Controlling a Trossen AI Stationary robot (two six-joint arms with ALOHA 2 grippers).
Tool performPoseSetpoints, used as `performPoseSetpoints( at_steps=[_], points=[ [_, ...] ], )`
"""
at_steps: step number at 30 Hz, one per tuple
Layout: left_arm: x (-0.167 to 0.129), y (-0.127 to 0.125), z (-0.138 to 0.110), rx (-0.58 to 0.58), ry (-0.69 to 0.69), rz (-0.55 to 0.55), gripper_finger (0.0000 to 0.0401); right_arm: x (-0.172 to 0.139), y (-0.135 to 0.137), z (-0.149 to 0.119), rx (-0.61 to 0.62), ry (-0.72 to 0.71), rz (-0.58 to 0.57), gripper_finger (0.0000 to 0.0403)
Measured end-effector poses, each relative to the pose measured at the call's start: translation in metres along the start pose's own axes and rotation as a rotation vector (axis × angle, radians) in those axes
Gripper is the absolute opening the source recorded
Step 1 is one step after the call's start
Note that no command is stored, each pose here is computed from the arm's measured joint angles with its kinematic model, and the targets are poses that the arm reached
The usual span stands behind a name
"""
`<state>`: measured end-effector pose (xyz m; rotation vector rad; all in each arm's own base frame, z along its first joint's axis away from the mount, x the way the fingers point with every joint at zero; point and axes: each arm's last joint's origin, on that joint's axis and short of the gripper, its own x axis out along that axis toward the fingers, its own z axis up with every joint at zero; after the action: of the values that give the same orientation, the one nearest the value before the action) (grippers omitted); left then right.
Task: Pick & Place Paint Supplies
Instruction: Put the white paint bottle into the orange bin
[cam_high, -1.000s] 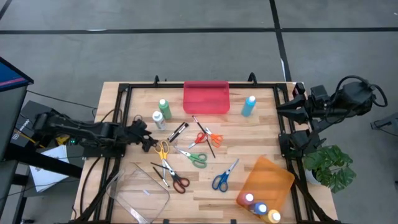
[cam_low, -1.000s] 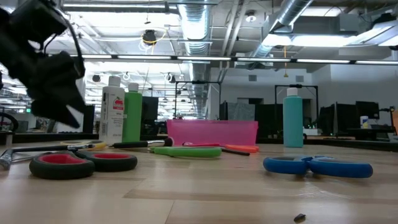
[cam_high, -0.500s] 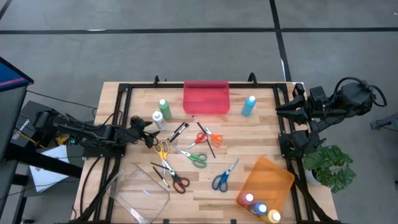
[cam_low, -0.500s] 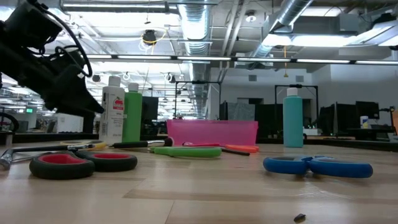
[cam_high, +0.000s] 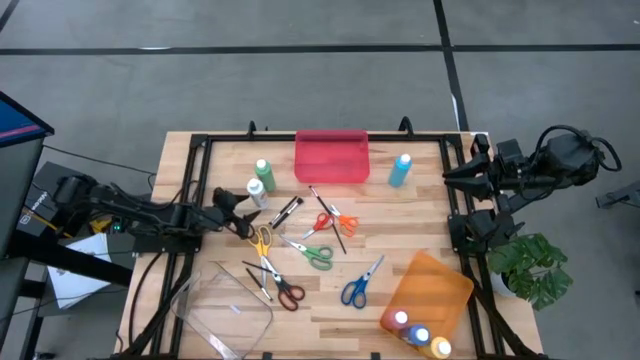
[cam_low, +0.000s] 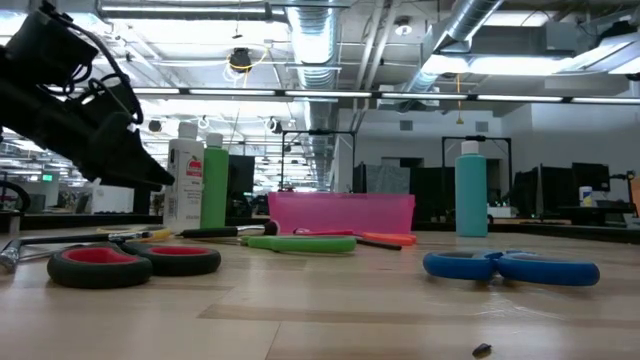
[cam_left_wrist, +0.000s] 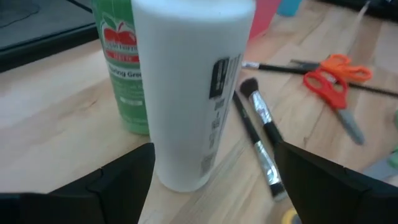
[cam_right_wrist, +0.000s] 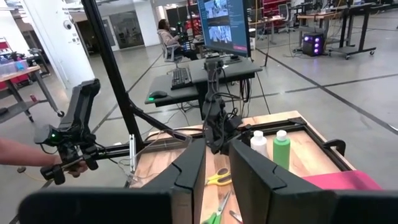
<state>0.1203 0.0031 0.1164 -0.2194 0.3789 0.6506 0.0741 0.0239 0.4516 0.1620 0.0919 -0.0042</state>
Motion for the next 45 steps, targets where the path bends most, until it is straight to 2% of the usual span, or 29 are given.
performPoseSetpoints(
  at_steps=[11, 16, 23, 28, 45],
  points=[
    [0.014, 0.002, 0.009, 0.057, -0.042, 0.029, 0.0327, 0.000, -0.001, 0.000, 0.000, -0.005, -0.020, 0.0070],
    [0.022, 0.005, 0.006, 0.049, 0.010, 0.001, 0.0327, 0.000, -0.001, 0.000, 0.001, -0.005, -0.020, 0.0070],
    [0.030, 0.005, 0.010, 0.030, -0.026, 0.002, 0.0327, 0.000, -0.001, 0.000, 0.001, -0.005, -0.020, 0.0070],
    [0.035, 0.003, 0.006, 0.039, 0.004, -0.034, 0.0327, 0.000, -0.001, 0.000, 0.001, -0.005, -0.020, 0.0070],
    [0.046, -0.003, 0.009, -0.010, -0.085, -0.053, 0.0324, 0.000, -0.001, 0.000, 0.001, -0.005, -0.020, 0.0070]
  ],
)
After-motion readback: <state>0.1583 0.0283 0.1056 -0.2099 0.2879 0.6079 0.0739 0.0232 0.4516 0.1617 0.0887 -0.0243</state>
